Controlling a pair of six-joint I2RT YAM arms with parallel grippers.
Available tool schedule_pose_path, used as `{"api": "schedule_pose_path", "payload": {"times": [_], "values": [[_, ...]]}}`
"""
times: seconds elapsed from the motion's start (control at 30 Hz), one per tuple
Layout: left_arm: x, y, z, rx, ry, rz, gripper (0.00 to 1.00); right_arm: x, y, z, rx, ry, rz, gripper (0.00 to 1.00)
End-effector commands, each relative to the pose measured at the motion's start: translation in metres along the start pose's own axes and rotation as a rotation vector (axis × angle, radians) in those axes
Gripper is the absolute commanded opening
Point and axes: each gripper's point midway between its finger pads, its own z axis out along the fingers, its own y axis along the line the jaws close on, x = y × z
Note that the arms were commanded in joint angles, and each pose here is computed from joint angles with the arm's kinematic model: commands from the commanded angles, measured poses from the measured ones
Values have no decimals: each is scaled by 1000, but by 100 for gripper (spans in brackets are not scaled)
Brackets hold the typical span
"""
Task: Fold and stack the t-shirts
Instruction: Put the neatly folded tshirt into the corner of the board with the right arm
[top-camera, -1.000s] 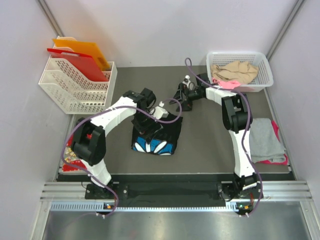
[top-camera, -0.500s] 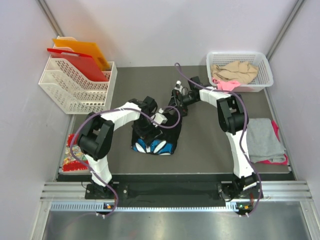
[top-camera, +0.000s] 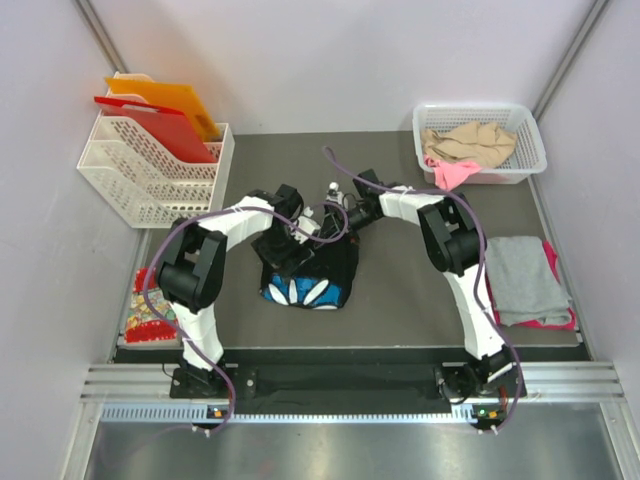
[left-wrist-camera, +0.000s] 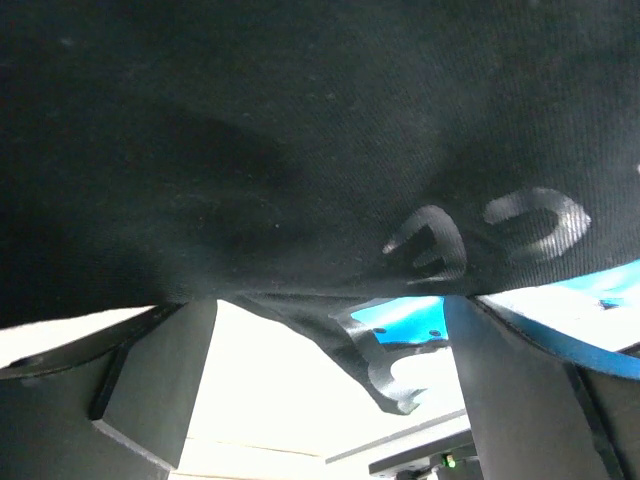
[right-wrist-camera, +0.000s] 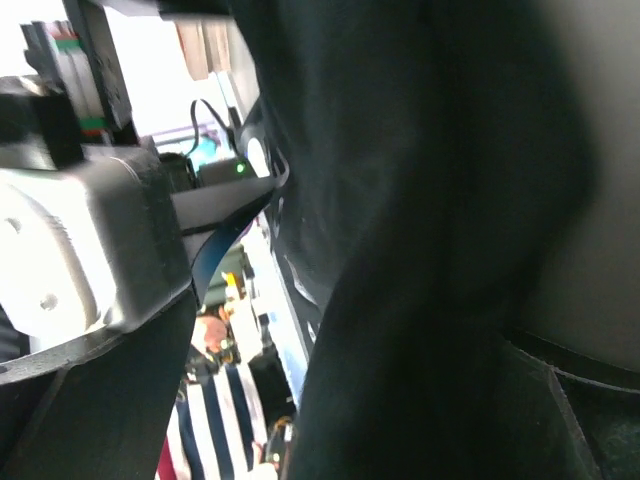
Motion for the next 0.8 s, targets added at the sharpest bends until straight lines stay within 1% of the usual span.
{"api": "schedule_pose_path", "payload": {"times": [0.0, 0.2, 0.3, 0.33, 0.43, 0.57, 0.63, 0.7, 0.73, 0.77], "values": [[-24, 5, -15, -34, -96, 4, 99, 29, -52, 36, 149, 66, 48, 100], [-26, -3, -32, -12, -134, -16, 99, 27, -51, 49, 124, 66, 60, 100], [-27, -3, -46, -31, -163, -12, 99, 29, -55, 53, 126, 70, 79, 100], [-28, -3, -57, -44, -190, -8, 99, 29, -55, 53, 129, 69, 80, 100], [-29, -3, -77, -68, -248, -4, 99, 29, -62, 51, 169, 55, 70, 100], [-23, -7, -92, -85, -276, -8, 99, 28, -77, 48, 236, 30, 78, 100], [-20, -8, -101, -98, -295, -10, 99, 27, -80, 47, 231, 20, 79, 98], [-16, -7, -106, -116, -299, -12, 99, 27, -76, 49, 195, 22, 90, 79], [-14, -7, -110, -126, -303, -12, 99, 26, -77, 50, 191, 23, 100, 54], [-12, -5, -113, -138, -303, -14, 99, 26, -78, 50, 191, 24, 118, 41]]}}
